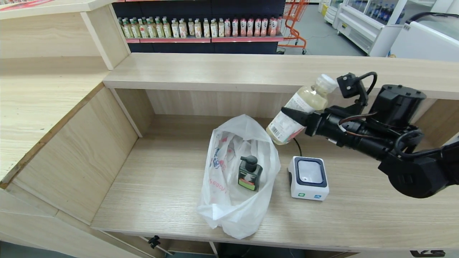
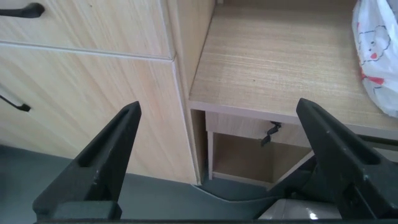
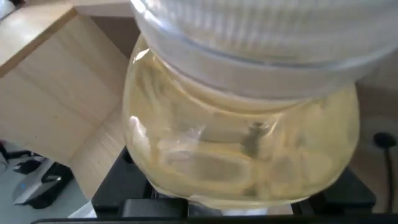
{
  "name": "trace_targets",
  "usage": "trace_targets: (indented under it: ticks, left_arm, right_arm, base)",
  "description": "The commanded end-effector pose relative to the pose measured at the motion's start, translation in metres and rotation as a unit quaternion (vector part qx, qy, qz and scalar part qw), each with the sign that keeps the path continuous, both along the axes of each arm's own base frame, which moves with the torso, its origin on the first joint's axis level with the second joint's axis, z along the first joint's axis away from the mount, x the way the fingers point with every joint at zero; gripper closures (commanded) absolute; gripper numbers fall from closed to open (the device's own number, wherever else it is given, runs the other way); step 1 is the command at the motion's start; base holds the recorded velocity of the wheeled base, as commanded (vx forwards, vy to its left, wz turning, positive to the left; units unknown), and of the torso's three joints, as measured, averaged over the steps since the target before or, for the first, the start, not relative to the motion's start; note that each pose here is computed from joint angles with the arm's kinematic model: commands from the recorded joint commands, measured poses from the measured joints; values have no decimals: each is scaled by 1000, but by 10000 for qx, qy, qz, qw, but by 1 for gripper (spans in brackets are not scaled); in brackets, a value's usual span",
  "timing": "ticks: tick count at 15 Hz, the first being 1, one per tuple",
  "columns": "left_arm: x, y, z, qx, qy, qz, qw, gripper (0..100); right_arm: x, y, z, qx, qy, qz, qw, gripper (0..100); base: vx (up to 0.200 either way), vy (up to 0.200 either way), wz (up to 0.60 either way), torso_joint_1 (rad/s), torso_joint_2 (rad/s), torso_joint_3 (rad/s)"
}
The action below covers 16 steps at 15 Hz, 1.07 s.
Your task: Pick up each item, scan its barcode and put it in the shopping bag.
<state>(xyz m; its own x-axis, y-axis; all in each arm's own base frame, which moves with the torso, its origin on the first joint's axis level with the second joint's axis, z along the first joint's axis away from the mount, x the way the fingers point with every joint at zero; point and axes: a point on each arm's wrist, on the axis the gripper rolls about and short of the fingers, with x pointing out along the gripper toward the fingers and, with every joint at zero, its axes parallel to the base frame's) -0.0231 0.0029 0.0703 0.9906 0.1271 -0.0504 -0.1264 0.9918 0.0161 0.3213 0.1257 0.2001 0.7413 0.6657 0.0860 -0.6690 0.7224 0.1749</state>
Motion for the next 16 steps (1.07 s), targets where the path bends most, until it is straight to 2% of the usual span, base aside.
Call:
trace_targets:
  ticks: [1,6,11,16]
  left_arm:
    - [0,0,0,-2,-1,7,10000,0]
    - [0,0,0,-2,-1,7,10000,0]
    - [0,0,0,6,0,7,10000,0]
    - [0,0,0,6,7,7,10000,0]
  right_arm:
    - [11,21,-16,-25,362,44,9993,100]
    - [48,38,-39,5,464,-222,9987,100]
    - [55,67,-49,2,443,62,9990,100]
    - [70,72,-76,-306,442,10,9986,100]
  base:
    - [0,0,0,0,0,0]
    - [0,0,0,0,0,0]
    - [0,0,0,0,0,0]
    - [0,0,0,0,0,0]
